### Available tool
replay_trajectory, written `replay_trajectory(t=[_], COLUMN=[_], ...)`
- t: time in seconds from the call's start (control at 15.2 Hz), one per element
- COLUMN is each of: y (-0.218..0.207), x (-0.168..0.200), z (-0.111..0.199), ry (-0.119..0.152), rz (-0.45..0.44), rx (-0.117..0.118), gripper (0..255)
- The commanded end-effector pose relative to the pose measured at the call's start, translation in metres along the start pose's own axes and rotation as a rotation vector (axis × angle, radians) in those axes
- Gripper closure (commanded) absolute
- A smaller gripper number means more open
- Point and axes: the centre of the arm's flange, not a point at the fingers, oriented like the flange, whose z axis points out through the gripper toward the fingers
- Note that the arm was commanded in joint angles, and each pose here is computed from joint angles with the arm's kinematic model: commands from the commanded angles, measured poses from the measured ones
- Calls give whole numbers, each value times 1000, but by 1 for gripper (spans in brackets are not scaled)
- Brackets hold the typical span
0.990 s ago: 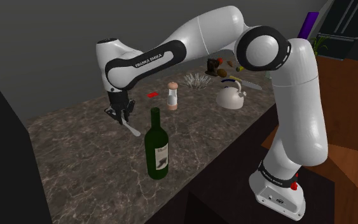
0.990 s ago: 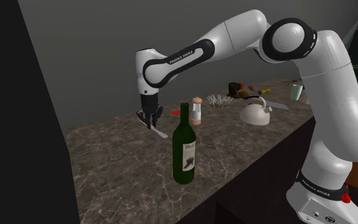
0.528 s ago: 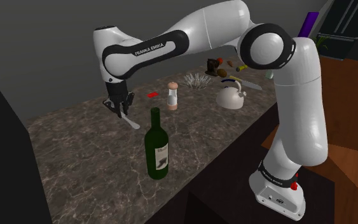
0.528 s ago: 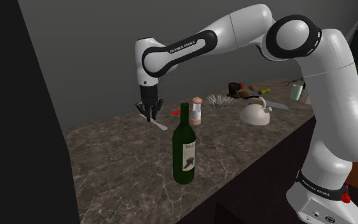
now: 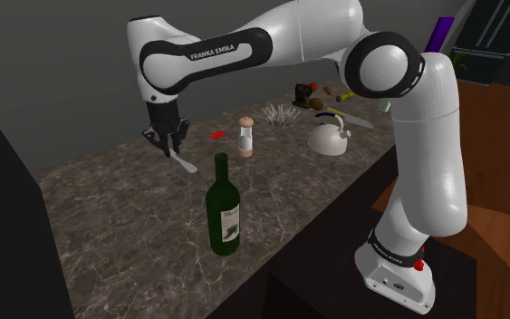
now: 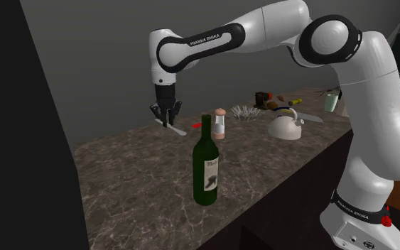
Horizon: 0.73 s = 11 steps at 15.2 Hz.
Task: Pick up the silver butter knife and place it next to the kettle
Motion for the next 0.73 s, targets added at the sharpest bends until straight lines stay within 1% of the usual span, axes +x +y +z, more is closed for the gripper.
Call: replay_trajectory(t=[0.0,0.33,0.66], y=[0,1,63], x=[-1,-1,-23], z=[-12,-35,-35], ry=[0,0,0], rz=[0,0,0], rx=[0,0,0], gripper=[255,255,255])
